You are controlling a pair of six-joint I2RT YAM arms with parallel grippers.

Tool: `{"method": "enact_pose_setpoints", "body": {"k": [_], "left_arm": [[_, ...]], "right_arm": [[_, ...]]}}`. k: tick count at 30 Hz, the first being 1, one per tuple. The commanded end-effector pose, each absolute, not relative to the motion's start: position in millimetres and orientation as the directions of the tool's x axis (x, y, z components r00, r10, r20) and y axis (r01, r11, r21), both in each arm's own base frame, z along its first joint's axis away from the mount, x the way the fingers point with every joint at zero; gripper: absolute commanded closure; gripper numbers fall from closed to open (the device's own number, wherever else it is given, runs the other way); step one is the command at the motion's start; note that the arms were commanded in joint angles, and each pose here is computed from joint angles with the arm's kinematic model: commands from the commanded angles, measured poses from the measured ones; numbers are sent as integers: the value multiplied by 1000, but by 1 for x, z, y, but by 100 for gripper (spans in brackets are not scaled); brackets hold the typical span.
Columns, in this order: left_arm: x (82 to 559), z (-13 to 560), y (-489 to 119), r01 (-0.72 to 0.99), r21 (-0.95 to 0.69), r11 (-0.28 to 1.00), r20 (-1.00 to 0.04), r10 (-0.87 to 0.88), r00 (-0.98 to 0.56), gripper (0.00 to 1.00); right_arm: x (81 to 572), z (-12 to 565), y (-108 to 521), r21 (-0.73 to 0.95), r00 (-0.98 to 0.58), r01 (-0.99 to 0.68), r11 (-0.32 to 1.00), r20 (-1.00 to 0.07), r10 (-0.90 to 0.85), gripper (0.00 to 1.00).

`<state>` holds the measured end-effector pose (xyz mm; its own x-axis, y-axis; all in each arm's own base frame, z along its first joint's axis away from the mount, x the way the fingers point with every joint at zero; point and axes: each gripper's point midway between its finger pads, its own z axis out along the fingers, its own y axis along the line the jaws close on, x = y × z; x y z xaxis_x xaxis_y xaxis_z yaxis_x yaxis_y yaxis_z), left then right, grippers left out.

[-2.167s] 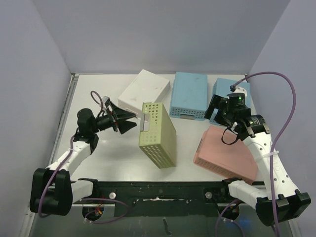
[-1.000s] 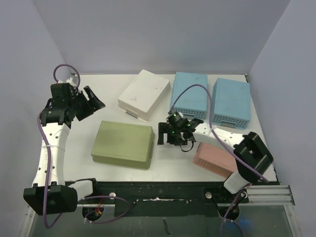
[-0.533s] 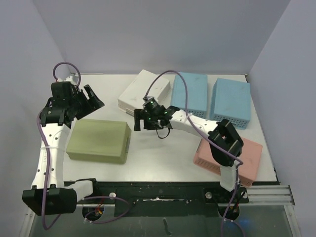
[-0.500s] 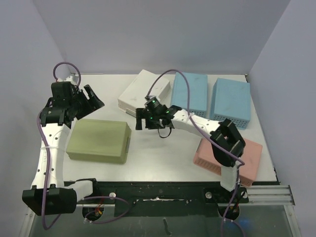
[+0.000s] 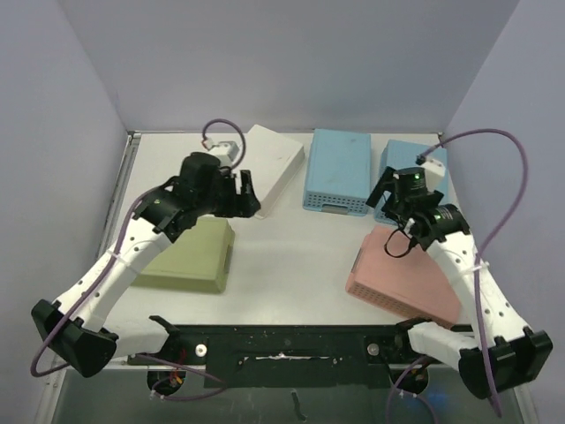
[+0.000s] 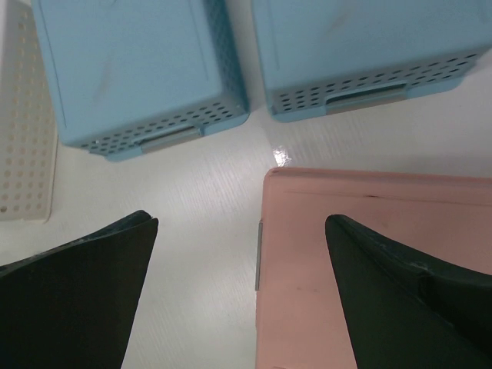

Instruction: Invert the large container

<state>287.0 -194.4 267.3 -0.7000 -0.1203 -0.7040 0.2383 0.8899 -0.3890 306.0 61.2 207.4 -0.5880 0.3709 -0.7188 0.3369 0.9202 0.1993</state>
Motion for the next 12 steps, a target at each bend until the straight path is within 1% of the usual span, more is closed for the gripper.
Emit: {"method": "enact_pose_setpoints", "body": {"k": [1, 3, 6, 10, 12], "left_arm": [[289, 275, -234, 304, -329, 894, -776, -73, -627, 31], [287, 270, -240, 315, -317, 895, -779, -56, -625, 31], [289, 268, -240, 313, -310, 898, -781, -53, -622, 31], [288, 269, -236, 312, -304, 900, -796, -59, -603, 31], [290, 276, -228, 289, -303, 908, -817, -91, -570, 31]], "right_arm": [[289, 251, 25, 268, -418, 433, 860, -786, 456, 2], [285, 265, 21, 301, -362, 420, 856, -810, 462, 2], [279, 269, 14, 302, -329, 428, 852, -826, 458, 2], [275, 259, 10, 259, -366, 458, 851, -817, 446, 2], [275, 256, 10, 245, -382, 465, 851, -811, 442, 2]]}}
